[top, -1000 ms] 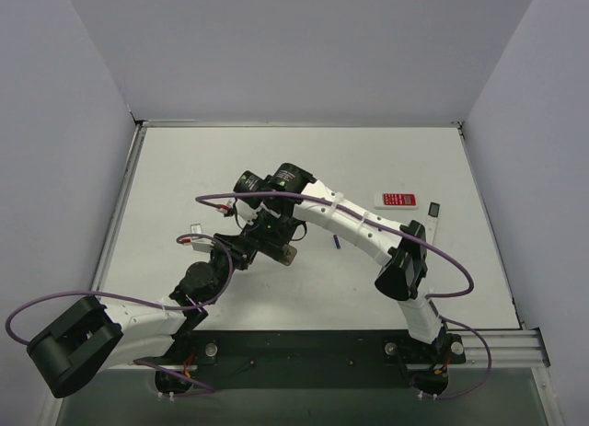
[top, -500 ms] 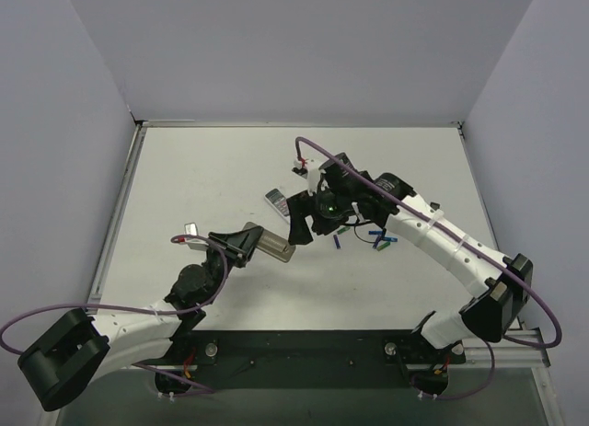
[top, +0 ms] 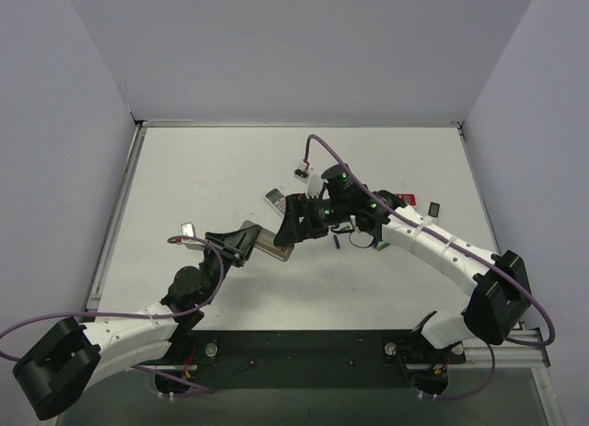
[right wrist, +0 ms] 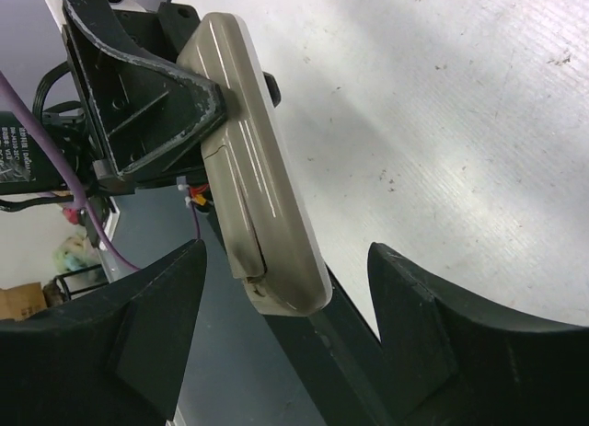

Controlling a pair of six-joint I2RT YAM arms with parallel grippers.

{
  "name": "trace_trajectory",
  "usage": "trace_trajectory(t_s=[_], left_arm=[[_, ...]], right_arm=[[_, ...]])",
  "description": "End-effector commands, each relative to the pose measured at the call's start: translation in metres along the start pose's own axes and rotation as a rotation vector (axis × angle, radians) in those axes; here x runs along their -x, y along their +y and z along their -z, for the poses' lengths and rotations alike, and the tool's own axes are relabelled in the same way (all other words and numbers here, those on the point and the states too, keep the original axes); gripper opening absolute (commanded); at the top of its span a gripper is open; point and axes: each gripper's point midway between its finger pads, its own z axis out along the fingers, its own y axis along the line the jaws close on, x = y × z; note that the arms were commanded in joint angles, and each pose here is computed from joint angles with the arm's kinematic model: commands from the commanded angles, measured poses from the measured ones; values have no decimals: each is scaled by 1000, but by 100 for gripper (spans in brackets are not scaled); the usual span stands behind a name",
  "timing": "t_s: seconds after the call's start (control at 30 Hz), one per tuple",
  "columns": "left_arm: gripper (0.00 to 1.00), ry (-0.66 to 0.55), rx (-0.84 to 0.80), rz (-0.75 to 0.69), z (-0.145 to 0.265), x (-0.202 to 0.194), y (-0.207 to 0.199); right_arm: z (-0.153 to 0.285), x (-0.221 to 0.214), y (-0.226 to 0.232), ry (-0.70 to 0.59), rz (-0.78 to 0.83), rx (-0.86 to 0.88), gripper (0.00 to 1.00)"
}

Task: Load the batteries into the remote control

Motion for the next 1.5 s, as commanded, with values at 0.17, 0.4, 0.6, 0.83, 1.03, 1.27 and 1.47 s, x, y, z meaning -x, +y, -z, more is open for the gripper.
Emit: trace_trajectory(t_s=[0.17,0.4,0.6,0.83,1.03,1.27,1.47], left_arm=[[0,-21,-19,19,8,6,1],[0,-26,-33,35,8,7,-3],[0,-36,-58,59,8,9,-10],[0,-31,-84,57,5,8,-22],[0,-23,-22,24,7,6,-4],[0,8,116,-100,4,2,22],[0,52,246,-283,-3,2,37]], right_arm=[[-2,-5,10,-18,-80,139,61],[-6,-2,15,-37,-110,217,40],[-8,0,19,-49,-128,270,21],[-4,3,22,-78,-97,293,26],[24,26,5,-200,-1,169,64],[96,42,-67,-401,120,-338,78],[170,34,-94,-648,154,-593,100]])
